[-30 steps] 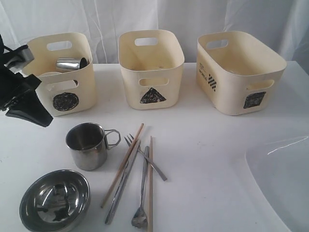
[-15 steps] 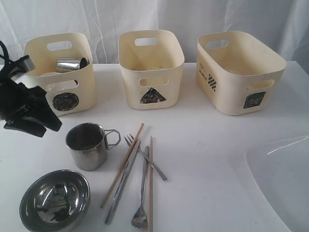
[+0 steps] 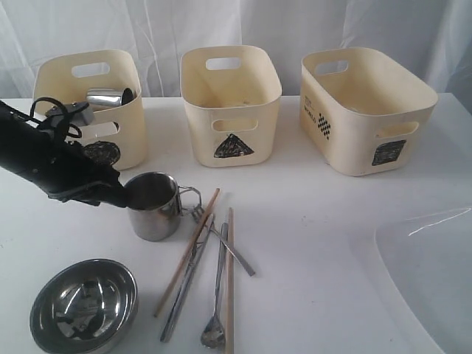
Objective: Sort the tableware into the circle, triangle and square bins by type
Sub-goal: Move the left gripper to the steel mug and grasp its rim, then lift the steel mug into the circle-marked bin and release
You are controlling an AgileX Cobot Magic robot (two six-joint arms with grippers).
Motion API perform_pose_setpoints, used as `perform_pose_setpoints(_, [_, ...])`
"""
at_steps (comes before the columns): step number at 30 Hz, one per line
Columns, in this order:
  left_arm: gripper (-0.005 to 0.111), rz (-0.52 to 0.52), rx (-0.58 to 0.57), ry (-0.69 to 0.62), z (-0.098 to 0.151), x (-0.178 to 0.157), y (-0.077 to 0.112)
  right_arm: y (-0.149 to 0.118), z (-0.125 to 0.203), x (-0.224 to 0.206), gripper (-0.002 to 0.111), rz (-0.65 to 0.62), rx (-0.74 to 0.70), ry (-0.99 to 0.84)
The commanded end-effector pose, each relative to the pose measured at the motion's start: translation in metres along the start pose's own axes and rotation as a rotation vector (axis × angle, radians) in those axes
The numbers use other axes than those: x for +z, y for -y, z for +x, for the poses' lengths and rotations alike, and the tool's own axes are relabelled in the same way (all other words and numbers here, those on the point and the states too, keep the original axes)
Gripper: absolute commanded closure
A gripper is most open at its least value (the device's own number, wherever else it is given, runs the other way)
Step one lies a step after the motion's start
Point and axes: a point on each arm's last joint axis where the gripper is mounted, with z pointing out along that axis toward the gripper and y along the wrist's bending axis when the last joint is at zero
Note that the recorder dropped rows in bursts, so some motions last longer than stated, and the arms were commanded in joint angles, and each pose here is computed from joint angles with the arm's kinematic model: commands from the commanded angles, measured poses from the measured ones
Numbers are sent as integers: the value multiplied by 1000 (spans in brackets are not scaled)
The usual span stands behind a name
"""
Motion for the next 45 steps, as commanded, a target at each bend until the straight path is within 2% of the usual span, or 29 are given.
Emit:
perform_pose_setpoints(1, [45,25,-14,-17,3,1,3,0,-1,0,108,0,2,12])
perform_pose_setpoints(4, [45,94,-9,-88,10,0,10,0,-1,0,108,0,2,12])
perform_pose_setpoints(7, [45,111,-18,-92,10,0,11,0,-1,0,108,0,2,12])
perform_pose_setpoints(15, [45,155,-201,89,-8,-1,14,0,-1,0,108,0,2,12])
perform_pose_setpoints(20, [45,102,-210,137,-12,-1,9,0,-1,0,108,0,2,12])
perform_pose_setpoints(21, [45,85,-202,142,-12,0,8,0,-1,0,108,0,2,12])
perform_pose_setpoints(25, [46,-20,-26,125,-11,7,8,0,-1,0,108,-1,4,12])
perform_pose_setpoints(33, [49,-3,17,17,0,47,16,0,-1,0,108,-1,4,12])
perform_pose_setpoints(36, [65,-2,-56,10,1,49,15,0,-1,0,108,-1,4,12])
perform_pose_setpoints(40, [104,-11,-77,40,-4,44,16,0,-1,0,108,-1,4,12])
perform_pose_setpoints(45, [107,-10,-28,147,-24,13,29,0,-1,0,108,-1,4,12])
